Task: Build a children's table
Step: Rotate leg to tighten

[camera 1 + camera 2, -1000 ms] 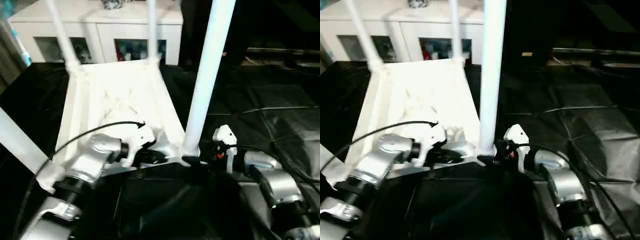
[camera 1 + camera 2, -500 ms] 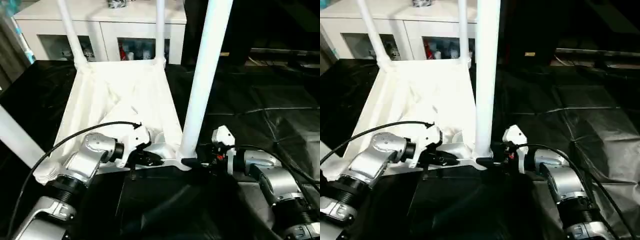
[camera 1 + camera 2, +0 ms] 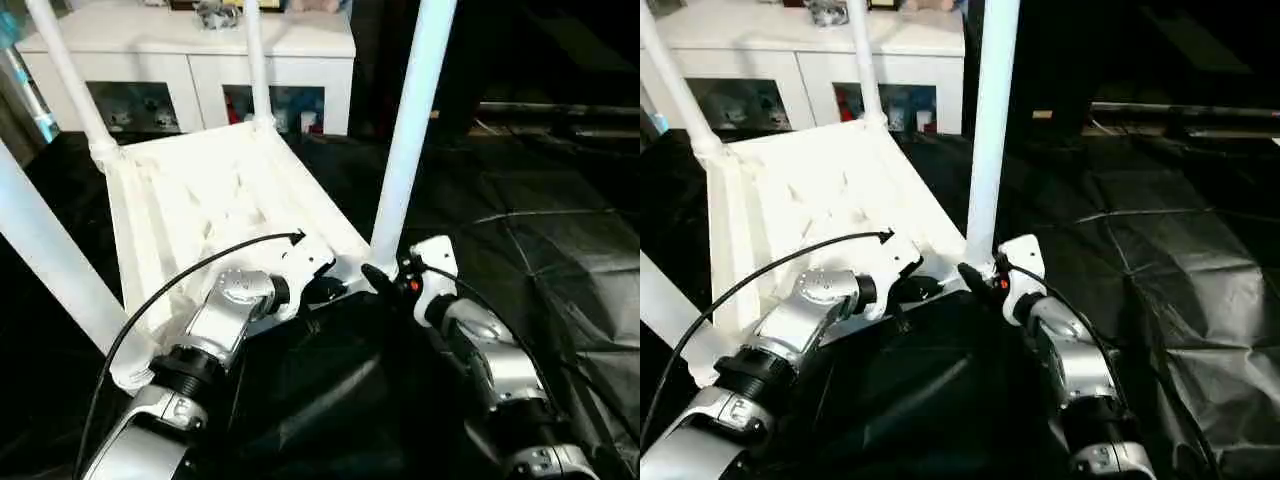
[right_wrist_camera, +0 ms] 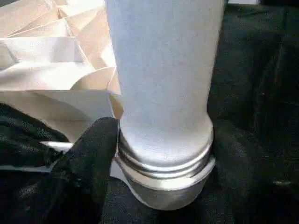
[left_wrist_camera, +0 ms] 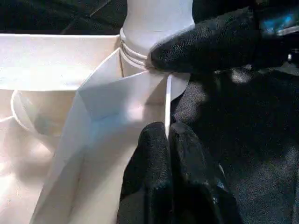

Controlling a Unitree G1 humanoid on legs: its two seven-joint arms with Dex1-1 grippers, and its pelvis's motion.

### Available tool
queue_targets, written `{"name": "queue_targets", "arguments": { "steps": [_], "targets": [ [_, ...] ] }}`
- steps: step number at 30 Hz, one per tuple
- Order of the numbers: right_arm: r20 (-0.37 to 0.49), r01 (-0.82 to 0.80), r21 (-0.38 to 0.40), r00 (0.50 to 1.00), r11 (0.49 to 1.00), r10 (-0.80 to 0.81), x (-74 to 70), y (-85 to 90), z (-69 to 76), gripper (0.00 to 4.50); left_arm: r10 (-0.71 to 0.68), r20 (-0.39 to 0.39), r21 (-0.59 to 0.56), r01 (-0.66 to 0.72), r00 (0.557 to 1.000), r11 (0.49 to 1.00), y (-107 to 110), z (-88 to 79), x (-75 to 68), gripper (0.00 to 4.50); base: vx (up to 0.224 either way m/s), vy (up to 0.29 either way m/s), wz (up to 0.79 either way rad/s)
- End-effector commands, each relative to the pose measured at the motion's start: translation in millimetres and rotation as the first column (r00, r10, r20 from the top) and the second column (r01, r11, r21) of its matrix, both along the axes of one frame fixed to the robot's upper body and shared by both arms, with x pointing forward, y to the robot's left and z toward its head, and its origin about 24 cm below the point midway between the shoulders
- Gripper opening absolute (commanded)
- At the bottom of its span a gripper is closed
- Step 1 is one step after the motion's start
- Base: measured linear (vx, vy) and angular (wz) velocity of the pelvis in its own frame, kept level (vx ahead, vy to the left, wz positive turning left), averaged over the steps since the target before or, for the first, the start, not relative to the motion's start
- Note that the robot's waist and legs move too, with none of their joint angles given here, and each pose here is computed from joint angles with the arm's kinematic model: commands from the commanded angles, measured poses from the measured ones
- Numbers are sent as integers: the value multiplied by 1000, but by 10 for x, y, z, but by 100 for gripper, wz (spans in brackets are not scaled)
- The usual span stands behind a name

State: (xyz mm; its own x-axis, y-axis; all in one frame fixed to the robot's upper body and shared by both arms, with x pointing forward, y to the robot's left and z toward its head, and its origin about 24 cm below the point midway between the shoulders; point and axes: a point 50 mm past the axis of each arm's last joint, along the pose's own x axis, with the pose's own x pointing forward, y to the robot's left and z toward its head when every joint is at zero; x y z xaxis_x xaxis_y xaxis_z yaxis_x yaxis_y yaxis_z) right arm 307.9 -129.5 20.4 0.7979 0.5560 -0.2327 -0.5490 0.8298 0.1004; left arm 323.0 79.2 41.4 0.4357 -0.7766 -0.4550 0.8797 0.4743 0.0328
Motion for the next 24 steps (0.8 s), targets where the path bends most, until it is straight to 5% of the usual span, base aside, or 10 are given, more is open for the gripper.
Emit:
{"name": "queue_targets", "arguments": {
  "steps": [1, 3, 12, 24],
  "targets": [
    [-61, -276, 47, 958, 960, 279, -181, 507, -105, 349, -101, 38, -105, 104, 994, 989, -365, 90, -81, 0, 0, 0, 0],
    [-41, -295, 40, 954, 955, 296, -163, 392, -62, 376, -146, 40, -99, 149, 988, 984, -276, 95, -103, 0, 0, 0, 0],
    [-21, -445, -16, 895, 895, 445, -134, -78, 112, 376, -340, -34, -76, 336, 940, 939, 110, 114, -237, 0, 0, 0, 0],
    [-53, -610, -6, 792, 793, 609, -212, -221, 184, 363, -372, -70, -30, 370, 926, 928, 340, 145, -216, 0, 0, 0, 0]
  ]
}}
